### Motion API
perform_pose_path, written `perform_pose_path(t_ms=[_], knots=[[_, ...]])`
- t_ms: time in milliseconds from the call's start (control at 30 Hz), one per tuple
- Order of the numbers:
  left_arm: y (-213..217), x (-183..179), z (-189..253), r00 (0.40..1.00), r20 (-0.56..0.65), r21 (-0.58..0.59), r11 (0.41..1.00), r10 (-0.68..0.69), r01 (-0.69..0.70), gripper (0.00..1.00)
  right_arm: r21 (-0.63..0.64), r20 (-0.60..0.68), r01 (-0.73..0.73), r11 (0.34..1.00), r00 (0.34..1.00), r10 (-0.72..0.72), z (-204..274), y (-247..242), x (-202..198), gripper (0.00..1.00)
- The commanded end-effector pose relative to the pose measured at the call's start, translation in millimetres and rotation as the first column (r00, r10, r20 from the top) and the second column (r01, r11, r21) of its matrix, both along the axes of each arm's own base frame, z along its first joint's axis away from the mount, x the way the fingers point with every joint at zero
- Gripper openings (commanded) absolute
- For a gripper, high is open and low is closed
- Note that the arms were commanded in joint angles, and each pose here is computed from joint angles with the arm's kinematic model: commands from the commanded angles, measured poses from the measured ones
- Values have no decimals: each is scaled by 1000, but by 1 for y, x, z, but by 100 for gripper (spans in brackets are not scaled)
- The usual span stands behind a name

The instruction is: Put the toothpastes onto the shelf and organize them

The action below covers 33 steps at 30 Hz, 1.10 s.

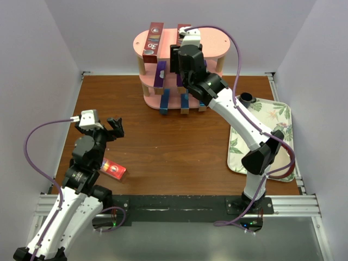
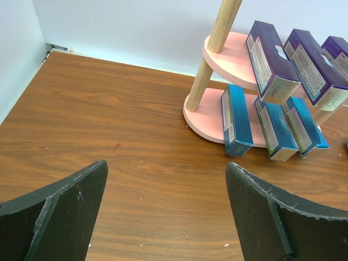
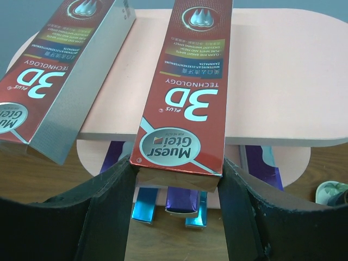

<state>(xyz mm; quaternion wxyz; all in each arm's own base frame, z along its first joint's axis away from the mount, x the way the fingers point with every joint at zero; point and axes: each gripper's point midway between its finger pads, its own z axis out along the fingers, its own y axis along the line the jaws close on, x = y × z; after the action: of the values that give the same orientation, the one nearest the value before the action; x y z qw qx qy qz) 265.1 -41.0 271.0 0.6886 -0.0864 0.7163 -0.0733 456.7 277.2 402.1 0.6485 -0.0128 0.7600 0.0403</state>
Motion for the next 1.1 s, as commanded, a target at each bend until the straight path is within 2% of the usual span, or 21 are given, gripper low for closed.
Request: perform_pose_path(t_ms=[0,133,233,333,400,433,467,533,700,800,967,1067], knots=[[0,0,2,1000,23,-3,1000,3,-3,94,77,73,57,995,995,-63,32,-9,1,59],[0,1,1,1000,21,-4,1000,5,-5,94,91,75,26,996,997,-33,37,-6,-3,83],[0,1,1,1000,21,-6,1000,5,-5,94,110,86,-14,994,996,5,45,-5,-10,94],[0,1,0,1000,17,-7,1000,8,-8,95,134,108,-73,988,992,59,59,-7,-25,98],[1,2,-2,1000,7,-8,1000,16,-16,95,130,98,-117,985,990,105,52,-4,-33,98],[2,2,-3,1000,0,-12,1000,27,-27,95,156,135,-136,978,984,115,69,-13,-45,98],[3,3,-7,999,-15,-13,999,35,-35,95,136,109,-152,979,984,137,53,-11,-48,99],[10,2,-15,995,-52,-28,996,81,-82,95,154,154,-182,971,975,158,68,-23,-67,98],[29,0,-38,960,-171,-50,971,220,-232,98,122,108,-217,968,973,204,25,-43,-98,99],[39,-6,-60,915,-267,-62,942,304,-331,100,100,75,-192,976,980,185,-5,-65,-117,99],[53,-19,-100,824,-401,25,904,401,-427,100,68,-3,-158,985,987,158,-69,-89,-138,99],[54,-19,-116,797,-447,36,898,407,-439,100,55,-41,-146,988,988,148,-96,-101,-149,99]])
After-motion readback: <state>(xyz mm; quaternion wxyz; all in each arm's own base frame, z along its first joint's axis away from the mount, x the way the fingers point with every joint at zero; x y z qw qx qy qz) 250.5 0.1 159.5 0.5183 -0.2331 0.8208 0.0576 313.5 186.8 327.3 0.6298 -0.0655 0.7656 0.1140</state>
